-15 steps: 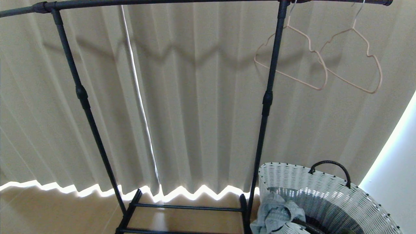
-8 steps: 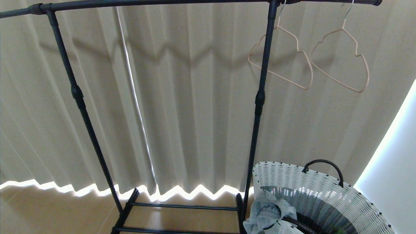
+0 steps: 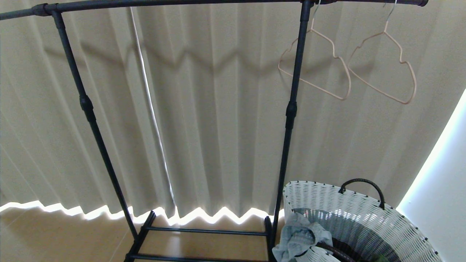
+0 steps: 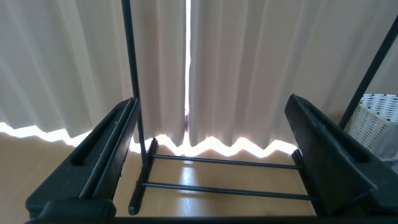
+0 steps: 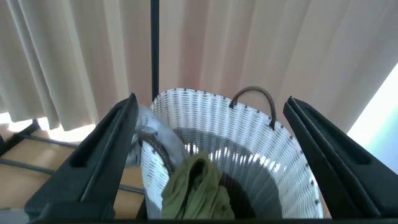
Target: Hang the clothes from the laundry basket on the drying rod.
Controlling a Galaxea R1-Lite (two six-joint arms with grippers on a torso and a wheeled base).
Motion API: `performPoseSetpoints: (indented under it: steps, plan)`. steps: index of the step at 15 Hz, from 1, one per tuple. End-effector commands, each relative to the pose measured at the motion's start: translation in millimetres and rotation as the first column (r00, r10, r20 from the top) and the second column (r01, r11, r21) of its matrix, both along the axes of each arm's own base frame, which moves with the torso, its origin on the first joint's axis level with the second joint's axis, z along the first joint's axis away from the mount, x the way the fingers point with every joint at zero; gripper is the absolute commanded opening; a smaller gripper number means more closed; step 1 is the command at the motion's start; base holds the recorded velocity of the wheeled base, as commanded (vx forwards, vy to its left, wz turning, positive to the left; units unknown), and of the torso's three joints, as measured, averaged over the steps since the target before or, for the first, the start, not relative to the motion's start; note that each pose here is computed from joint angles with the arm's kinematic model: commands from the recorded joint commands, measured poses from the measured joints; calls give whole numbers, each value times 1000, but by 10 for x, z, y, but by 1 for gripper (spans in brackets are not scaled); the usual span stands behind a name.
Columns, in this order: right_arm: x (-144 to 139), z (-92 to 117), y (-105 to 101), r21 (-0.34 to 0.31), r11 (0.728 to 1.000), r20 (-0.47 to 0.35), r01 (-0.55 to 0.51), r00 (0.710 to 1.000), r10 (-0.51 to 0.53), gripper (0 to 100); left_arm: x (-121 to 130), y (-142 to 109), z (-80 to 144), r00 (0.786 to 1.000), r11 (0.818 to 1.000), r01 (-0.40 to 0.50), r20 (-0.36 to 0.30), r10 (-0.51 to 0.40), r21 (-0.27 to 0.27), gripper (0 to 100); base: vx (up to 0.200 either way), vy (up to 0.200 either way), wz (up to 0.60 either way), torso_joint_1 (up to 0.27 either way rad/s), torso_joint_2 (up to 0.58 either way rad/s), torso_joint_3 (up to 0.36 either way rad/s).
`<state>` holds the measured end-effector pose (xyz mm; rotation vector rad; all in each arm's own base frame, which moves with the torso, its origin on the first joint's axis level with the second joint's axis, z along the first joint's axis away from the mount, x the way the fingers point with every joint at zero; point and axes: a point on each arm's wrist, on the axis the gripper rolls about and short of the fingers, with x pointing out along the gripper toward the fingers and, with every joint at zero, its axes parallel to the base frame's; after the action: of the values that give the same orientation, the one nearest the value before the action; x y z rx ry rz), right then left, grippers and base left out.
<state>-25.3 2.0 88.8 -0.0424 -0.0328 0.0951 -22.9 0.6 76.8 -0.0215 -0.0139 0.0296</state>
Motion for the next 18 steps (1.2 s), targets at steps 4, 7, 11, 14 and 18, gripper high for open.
performPoseSetpoints:
  steps: [4,7,11,14,18]
  plan:
    - [190,529,-9,-37,993,-210,-113,972,103,100,0,0,1,1000,1000,-1,0,1,0,100,0,0,0,0,0,0]
    - [519,488,16,-154,982,-428,-109,903,33,100,0,0,1,1000,1000,-1,0,1,0,100,0,0,0,0,0,0]
    - [648,380,22,-236,963,-534,-133,846,-14,100,0,0,1,1000,1000,-1,0,1,0,100,0,0,0,0,0,0]
    - [717,320,11,-312,944,-583,-111,806,-99,100,0,0,1,1000,1000,-1,0,1,0,100,0,0,0,0,0,0]
    - [1008,232,26,-398,897,-704,-192,691,-164,100,0,0,1,1000,1000,-1,0,1,0,100,0,0,0,0,0,0]
